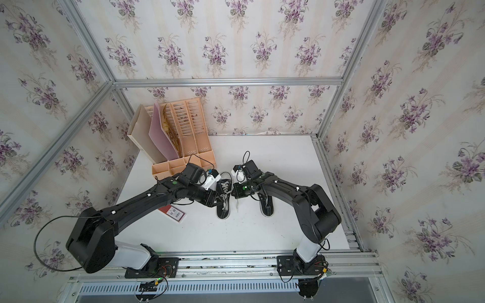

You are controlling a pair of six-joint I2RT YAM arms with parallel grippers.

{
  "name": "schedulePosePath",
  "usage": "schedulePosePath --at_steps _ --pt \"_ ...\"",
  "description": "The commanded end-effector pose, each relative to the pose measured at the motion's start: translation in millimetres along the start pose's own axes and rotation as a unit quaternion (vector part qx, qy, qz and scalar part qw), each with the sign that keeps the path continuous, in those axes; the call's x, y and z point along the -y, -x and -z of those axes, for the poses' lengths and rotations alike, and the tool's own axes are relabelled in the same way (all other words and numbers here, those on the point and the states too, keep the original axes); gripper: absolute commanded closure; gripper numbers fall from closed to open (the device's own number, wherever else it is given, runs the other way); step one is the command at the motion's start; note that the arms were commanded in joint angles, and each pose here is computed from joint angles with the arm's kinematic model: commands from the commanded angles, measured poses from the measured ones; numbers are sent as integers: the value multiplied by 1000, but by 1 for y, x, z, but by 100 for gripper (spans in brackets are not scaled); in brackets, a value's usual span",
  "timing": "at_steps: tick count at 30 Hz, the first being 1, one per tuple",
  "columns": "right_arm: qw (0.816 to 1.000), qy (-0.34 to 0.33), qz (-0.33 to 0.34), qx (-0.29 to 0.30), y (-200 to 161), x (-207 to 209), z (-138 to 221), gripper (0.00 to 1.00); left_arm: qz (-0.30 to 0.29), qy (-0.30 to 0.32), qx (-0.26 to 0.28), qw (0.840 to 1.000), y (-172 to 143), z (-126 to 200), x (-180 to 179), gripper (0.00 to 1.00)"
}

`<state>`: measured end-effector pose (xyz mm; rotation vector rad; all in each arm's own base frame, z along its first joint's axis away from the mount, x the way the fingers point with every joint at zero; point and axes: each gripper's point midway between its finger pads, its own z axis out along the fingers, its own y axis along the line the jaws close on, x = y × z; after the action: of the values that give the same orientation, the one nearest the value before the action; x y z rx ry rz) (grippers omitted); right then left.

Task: Tie the shoes
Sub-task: Cross the shoelace with the shoelace.

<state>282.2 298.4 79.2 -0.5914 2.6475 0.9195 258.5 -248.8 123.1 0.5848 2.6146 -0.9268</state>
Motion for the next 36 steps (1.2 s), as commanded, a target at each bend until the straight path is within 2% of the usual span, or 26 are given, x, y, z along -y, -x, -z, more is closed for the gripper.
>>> schedulePosePath --at_steps 1,4,6,13,19,23,36 --pt "1000 9 18 13 6 -4 2 100 62 -34 6 997 9 0 -9 47" --pt "1000 9 20 9 3 -4 1 100 90 -75 -10 993 16 -10 -11 56" --pt "1000 8 21 9 3 -3 1 100 96 -89 -19 991 19 -18 -11 58" --pt "1000 6 19 10 2 -3 2 100 119 -66 -38 990 16 -37 -29 66" --pt "1000 7 18 8 2 -3 1 100 132 -46 -43 989 10 -42 -39 65" --pt "1000 8 20 7 3 -3 -1 100 139 -58 -53 987 5 -48 -39 65" --pt "1000 12 24 11 9 -6 -1 100 125 -73 -39 989 15 -49 -34 81"
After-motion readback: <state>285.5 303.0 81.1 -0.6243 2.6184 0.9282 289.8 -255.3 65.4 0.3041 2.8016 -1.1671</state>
